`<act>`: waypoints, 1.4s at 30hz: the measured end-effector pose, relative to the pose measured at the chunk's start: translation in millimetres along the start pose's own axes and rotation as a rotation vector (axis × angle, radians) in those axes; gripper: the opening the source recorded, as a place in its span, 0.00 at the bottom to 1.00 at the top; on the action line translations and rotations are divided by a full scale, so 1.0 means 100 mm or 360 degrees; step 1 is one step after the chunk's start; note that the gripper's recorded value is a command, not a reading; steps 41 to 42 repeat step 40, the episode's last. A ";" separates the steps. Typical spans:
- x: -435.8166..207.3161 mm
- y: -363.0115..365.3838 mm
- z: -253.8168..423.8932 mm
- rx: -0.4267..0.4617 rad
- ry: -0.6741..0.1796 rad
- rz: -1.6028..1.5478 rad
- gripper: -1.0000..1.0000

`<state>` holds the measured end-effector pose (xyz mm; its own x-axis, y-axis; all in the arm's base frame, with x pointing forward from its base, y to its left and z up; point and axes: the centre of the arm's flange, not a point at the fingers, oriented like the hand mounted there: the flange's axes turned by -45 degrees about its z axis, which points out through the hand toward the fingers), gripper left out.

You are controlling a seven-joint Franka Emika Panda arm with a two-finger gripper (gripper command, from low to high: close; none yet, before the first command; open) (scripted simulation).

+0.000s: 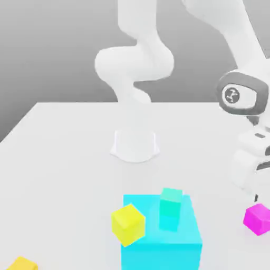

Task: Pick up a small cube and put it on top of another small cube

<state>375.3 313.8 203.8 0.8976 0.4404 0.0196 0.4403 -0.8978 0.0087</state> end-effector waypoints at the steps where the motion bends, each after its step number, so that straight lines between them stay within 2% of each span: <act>1: -0.02 -0.05 0.14 0.0009 -0.0014 -0.0008 0.50; 4: -0.05 -0.09 0.54 0.0017 -0.0028 -0.0016 0.50; 5: -0.06 -0.10 0.66 0.0016 -0.0030 -0.0018 0.00; 12: -0.07 -0.10 0.68 0.0016 -0.0027 -0.0019 0.00; 17: -0.06 -0.05 0.12 0.0009 -0.0029 -0.0011 0.00; 25: -0.22 1.30 -0.59 -0.0092 -0.0052 0.0294 0.00; 32: -0.70 2.09 -1.18 -0.0009 -0.0039 0.0501 0.00; 36: -0.77 2.17 -0.81 0.0010 -0.0034 0.0528 0.00; 37: -0.78 2.17 -0.68 0.0010 -0.0033 0.0528 1.00; 42: -0.78 2.17 -0.68 0.0010 -0.0033 0.0528 1.00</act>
